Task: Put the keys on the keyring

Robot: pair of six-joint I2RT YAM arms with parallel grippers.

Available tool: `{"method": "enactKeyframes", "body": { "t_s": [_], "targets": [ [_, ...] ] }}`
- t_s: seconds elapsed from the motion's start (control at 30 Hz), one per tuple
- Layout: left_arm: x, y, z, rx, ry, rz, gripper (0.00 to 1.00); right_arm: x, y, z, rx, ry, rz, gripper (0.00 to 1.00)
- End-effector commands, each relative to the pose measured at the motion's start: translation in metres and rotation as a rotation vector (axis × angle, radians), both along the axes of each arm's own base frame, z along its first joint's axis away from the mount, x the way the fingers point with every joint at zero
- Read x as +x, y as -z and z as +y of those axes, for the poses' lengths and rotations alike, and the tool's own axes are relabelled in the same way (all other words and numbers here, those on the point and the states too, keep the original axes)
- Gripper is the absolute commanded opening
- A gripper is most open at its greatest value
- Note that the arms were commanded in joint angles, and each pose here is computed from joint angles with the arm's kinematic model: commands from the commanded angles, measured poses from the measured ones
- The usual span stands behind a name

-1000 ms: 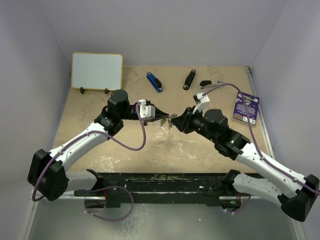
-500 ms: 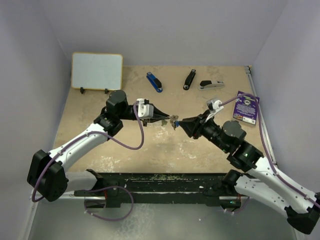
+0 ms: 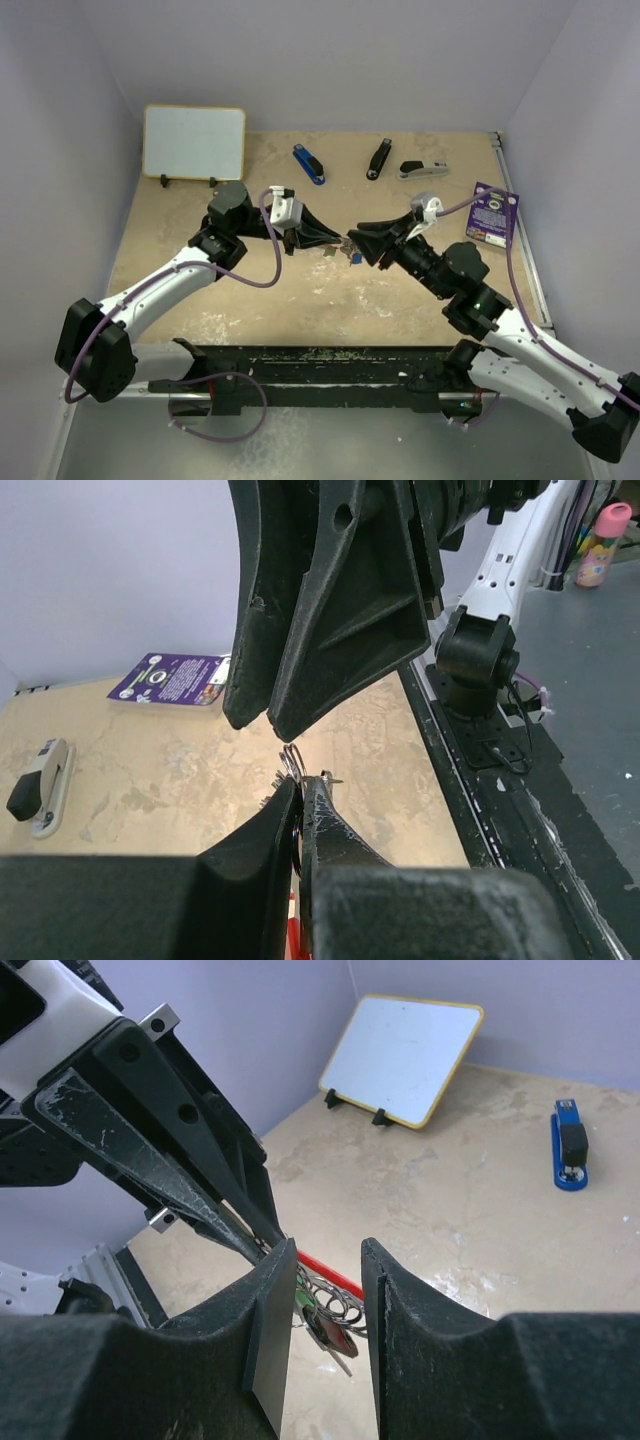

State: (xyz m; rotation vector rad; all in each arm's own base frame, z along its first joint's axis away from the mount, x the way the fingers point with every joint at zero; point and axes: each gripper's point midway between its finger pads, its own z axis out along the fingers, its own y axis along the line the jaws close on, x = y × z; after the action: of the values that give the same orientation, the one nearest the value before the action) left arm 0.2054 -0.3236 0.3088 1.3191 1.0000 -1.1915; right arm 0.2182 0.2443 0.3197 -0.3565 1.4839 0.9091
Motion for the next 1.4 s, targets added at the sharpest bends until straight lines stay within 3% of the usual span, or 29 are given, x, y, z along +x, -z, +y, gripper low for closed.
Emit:
{"method": "enactKeyframes", "body": {
  "t_s": [0.0, 1.03, 1.17, 1.27, 1.37],
  "targets": [
    [-0.007, -0.019, 0.0, -0.057, 0.036, -0.033, 0.04, -0.008, -0.034, -0.002, 0.097, -0.024, -0.11, 0.37],
    [-0.015, -0.057, 0.0, -0.163, 0.072, -0.008, 0.03, -0.016, -0.044, 0.013, 0.196, -0.112, -0.151, 0.37],
    [-0.016, -0.058, 0.0, -0.165, 0.074, -0.004, 0.03, -0.015, -0.047, 0.014, 0.202, -0.115, -0.161, 0.29],
    [-0.016, -0.058, 0.0, -0.167, 0.072, -0.001, 0.04, -0.014, -0.049, 0.015, 0.204, -0.112, -0.167, 0.1],
    [-0.016, -0.06, 0.001, -0.174, 0.068, -0.003, 0.03, -0.013, -0.051, 0.016, 0.206, -0.112, -0.168, 0.0]
  ]
}}
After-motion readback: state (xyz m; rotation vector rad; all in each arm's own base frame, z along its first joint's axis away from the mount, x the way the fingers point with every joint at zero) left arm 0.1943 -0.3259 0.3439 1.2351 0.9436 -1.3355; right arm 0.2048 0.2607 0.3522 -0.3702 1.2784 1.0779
